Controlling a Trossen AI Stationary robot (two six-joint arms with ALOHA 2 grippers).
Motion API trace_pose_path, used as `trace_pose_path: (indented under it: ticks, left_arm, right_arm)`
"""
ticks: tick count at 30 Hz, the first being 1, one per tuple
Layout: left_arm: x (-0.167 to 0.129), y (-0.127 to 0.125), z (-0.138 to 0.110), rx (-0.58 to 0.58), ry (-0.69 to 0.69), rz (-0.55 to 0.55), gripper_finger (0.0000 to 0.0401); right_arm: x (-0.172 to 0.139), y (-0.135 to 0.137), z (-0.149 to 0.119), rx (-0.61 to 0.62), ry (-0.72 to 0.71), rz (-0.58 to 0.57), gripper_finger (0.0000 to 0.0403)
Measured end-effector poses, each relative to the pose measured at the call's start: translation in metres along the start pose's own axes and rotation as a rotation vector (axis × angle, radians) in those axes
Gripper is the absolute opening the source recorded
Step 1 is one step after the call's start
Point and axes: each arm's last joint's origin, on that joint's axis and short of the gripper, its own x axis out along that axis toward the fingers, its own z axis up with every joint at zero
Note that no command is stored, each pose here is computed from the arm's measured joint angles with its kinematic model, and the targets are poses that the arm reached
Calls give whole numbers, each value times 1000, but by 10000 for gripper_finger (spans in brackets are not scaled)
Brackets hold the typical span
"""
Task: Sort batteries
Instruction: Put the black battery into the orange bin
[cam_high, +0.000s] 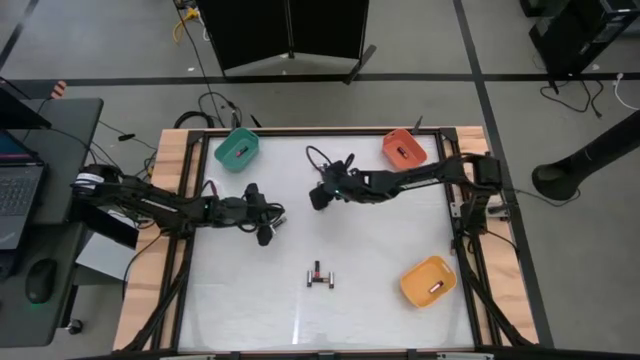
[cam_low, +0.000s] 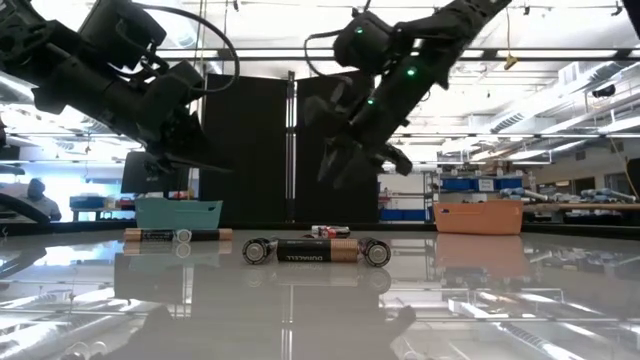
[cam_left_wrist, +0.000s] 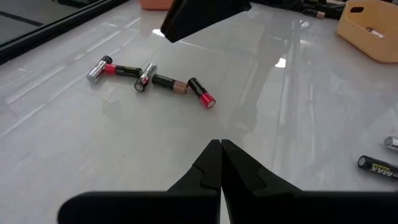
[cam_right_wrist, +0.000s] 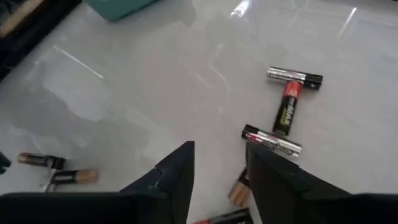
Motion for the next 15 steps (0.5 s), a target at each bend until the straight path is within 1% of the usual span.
trace_pose_path:
  ticks: [6, 10, 15]
  left_arm:
    - [0, 0, -1, 4, 7, 3, 10]
    - [0, 1, -2, 4, 20, 7, 10]
    - [0, 1, -3, 4, 29, 10, 10]
  right_arm:
    - [10, 9, 7, 3, 58, -66, 151]
    - [21, 9, 6, 5, 101, -118, 151]
    - [34, 9, 3, 5, 147, -129, 151]
